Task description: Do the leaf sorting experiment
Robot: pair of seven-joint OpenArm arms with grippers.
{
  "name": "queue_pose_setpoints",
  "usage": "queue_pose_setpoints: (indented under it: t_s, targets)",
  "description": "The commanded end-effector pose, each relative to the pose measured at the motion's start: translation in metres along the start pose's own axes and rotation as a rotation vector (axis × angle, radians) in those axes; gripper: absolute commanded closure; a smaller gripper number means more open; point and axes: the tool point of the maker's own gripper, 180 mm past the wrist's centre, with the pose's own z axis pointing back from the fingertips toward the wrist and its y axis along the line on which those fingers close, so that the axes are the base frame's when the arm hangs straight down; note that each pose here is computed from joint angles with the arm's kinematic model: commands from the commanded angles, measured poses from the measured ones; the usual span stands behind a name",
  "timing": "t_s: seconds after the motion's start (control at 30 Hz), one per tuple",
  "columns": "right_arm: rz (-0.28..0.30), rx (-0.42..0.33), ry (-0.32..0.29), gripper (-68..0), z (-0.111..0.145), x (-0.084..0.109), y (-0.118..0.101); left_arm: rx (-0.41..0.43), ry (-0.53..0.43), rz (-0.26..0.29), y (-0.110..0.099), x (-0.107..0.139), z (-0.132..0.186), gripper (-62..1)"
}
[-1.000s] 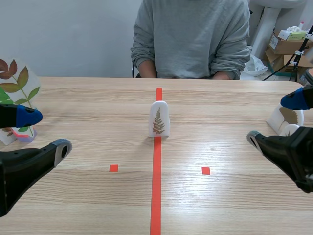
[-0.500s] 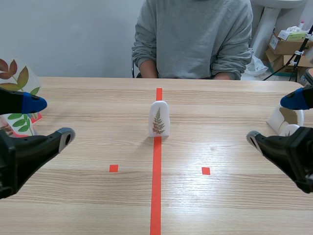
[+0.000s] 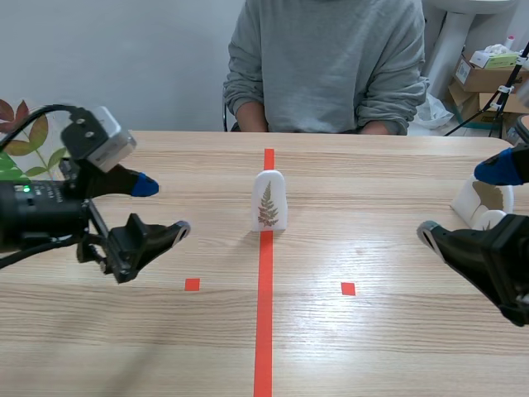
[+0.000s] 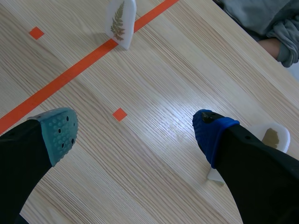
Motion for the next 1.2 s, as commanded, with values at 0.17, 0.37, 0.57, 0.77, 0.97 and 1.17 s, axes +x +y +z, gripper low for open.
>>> queue_pose_setpoints:
  t_s: [0.17, 0.37, 0.57, 0.77, 0.97, 1.17]
  targets:
    - [0.026, -0.021, -0.016, -50.3, 0.001, 0.007, -0.005, -0.042, -0.072, 0.011, 0.001, 0.028, -0.052, -48.5]
    - [0.027, -0.021, -0.012, -50.3, 0.001, 0.006, -0.005, -0.034, -0.062, -0.006, 0.002, 0.033, -0.095, -48.5]
    - [0.027, -0.021, -0.012, -50.3, 0.001, 0.006, -0.005, -0.013, -0.041, -0.016, 0.0, 0.032, -0.124, -48.5]
    - [0.026, -0.021, -0.017, -50.3, 0.001, 0.007, -0.005, -0.007, -0.025, -0.011, -0.009, 0.027, -0.142, -48.5]
    - [0.026, -0.021, -0.02, -50.3, 0.001, 0.007, -0.005, 0.009, -0.026, -0.009, -0.02, 0.029, -0.155, -48.4]
    - [0.026, -0.021, -0.02, -50.3, 0.001, 0.008, -0.005, 0.012, -0.036, -0.001, -0.024, 0.033, -0.159, -48.4]
